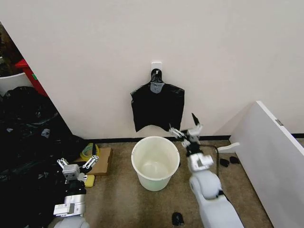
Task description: Place the garbage bag over the trash bin.
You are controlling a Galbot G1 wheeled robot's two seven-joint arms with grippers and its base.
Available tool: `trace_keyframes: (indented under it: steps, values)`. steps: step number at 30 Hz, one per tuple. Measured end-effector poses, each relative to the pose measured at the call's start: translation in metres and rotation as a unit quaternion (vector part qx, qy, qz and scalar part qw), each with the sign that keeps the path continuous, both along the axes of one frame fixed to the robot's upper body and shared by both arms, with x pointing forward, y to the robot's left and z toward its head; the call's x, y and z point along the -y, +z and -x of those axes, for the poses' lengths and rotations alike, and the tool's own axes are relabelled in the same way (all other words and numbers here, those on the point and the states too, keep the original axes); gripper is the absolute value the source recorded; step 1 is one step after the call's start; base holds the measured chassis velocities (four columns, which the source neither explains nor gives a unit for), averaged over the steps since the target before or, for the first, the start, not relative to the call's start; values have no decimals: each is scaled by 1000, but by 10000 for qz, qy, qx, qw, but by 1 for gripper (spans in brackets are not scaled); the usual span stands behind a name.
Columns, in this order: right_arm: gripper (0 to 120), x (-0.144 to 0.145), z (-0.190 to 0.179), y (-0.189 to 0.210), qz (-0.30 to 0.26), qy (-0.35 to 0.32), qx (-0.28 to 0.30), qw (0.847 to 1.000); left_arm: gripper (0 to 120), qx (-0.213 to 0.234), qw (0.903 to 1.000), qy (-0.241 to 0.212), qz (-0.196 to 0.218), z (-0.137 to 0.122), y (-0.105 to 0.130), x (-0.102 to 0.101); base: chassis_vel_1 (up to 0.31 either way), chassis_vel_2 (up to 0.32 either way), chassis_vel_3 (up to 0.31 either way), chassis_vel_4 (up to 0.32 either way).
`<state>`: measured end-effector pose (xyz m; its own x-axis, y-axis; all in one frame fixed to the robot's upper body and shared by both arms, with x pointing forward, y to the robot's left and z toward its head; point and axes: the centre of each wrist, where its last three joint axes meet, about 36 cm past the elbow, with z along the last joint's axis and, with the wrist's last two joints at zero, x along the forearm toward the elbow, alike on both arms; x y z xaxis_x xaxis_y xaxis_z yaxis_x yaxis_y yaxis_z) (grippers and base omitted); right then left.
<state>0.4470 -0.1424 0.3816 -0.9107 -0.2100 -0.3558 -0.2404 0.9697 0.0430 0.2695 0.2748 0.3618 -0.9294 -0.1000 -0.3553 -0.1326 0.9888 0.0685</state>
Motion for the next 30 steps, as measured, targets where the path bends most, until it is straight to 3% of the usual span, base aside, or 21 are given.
trace_keyframes:
  steps: [8, 13, 16, 21, 30]
  values:
    - [100, -38, -27, 14, -137, 176, 111, 9997, 100, -7, 10000, 66, 7, 2, 0, 0, 0, 0, 0, 0]
    - [100, -69, -52, 23, 0, -156, 279, 9995, 100, -17, 9999, 109, 26, -1, -3, 0, 0, 0, 0, 0]
    - [96, -82, -60, 29, 86, -346, 360, 9987, 100, -24, 9999, 113, 36, -3, -5, 1, 0, 0, 0, 0]
    - [77, -101, -78, 39, 440, -753, 468, 9951, 100, -62, 9999, 131, 49, -4, -9, 2, 0, 0, 0, 0]
    - [72, -118, -96, 42, 696, -827, 543, 9927, 100, -54, 9998, 184, 19, -3, -8, -2, 0, 0, 0, 0]
